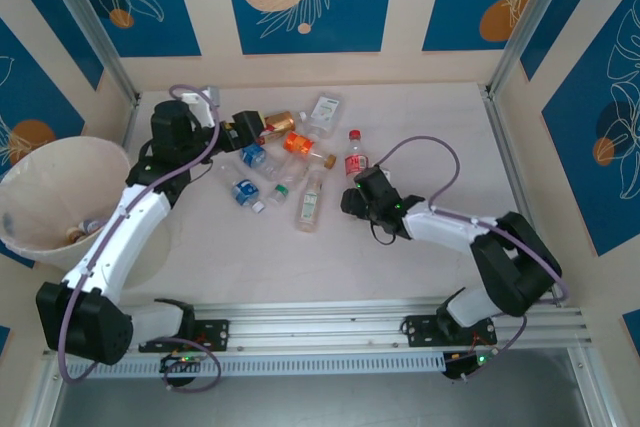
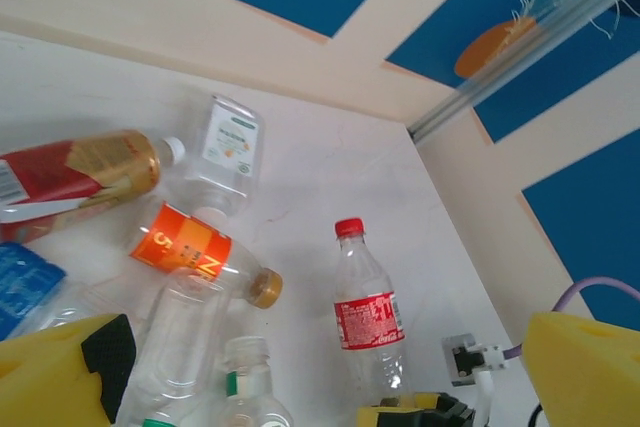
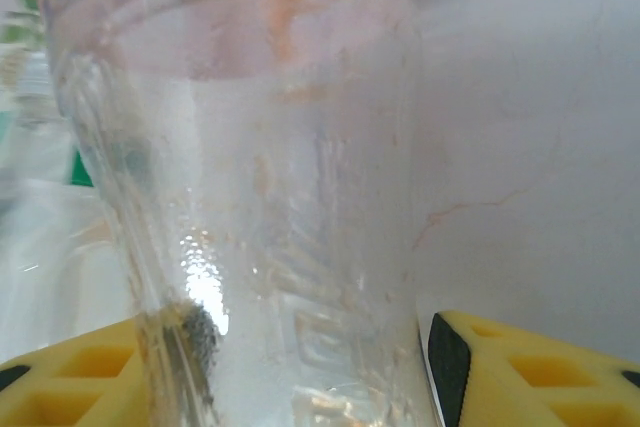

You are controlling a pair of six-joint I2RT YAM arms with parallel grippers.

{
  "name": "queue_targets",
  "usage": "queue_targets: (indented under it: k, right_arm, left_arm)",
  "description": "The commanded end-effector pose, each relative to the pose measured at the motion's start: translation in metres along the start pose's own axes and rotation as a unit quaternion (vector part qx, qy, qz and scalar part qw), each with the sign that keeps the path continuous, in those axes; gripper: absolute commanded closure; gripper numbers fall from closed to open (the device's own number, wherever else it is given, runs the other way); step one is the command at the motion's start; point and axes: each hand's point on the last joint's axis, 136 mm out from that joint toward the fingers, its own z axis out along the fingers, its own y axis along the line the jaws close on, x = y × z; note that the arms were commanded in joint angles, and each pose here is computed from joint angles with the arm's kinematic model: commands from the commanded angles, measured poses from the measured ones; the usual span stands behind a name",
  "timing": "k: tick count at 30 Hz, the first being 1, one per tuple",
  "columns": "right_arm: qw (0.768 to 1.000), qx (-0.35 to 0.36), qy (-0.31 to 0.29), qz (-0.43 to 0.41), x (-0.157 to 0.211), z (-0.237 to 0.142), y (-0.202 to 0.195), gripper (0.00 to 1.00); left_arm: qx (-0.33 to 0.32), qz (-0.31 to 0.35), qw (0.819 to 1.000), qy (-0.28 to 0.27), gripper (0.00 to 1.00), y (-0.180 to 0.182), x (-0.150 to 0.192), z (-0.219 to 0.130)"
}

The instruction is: Put the plastic bottles in the bin

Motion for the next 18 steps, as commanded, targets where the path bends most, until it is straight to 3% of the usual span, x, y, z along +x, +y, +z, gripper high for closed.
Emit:
queue_targets:
  k: [1, 10, 18]
  right_arm:
    - [0.994, -0.081, -0.070, -0.034, -0.027, -0.018, 0.026, 0.66]
    - [0.958, -0.244, -0.114, -0.099, -0.036, -0.061, 0.078, 0.67]
    - [0.923, -0.338, -0.115, -0.142, -0.033, -0.086, 0.114, 0.67]
  left_arm:
    - [0.061, 0.007, 0.998, 0.015, 0.00, -0.028, 0.000, 0.012]
    - [0.163, -0.001, 0.984, 0.073, 0.00, -0.073, 0.028, 0.050]
    - [0.218, -0.041, 0.970, 0.095, 0.00, -0.091, 0.034, 0.072]
